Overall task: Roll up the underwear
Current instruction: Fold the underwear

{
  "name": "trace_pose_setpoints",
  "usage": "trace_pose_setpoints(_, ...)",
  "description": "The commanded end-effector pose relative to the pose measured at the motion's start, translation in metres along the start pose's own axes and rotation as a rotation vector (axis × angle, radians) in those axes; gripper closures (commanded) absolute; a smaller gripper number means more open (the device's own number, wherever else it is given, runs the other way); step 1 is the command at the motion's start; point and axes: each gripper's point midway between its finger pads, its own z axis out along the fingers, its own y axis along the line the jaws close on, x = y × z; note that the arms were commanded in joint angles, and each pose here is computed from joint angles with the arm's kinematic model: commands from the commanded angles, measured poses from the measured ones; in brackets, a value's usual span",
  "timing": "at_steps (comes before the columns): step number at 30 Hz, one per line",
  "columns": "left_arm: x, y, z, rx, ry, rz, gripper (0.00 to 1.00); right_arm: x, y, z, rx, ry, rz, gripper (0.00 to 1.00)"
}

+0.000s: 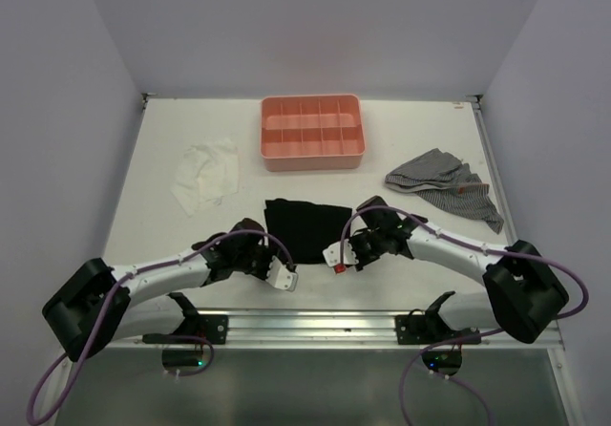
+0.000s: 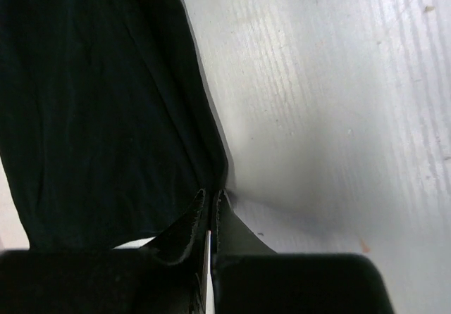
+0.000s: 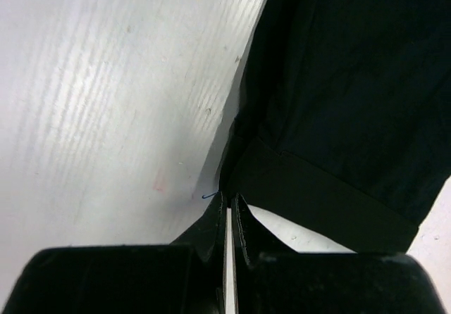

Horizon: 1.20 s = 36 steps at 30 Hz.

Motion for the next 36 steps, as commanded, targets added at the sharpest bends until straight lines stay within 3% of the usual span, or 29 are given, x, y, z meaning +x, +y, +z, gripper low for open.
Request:
trace_pose_setpoints(1,-0.019,-0.004,-0.012,0.07,-0.037,-0.102,1.0,-0.027,0.006,-0.014,-0.072,-0.079,0.102,1.0)
trace_pose_setpoints(7,-0.059,-0.021,-0.033,0.229,-0.15,-0.261,1.0,-0.05,0.026,-0.032,-0.159,-0.144,0.253,1.0)
trace_pose_setpoints(14,-0.082,-0.019,-0.049,0.268,-0.203,-0.36,1.0,-0.055,0.052,-0.039,-0.22,-0.168,0.356,1.0)
trace_pose_setpoints(23,-0.076,0.001,-0.058,0.262,-0.209,-0.412,1.0,-0.062,0.053,-0.051,-0.278,-0.215,0.489,1.0)
trace_pose_setpoints(36,-0.06,0.055,-0.055,0.263,-0.23,-0.513,1.0,-0.055,0.015,-0.064,-0.418,-0.298,0.771,1.0)
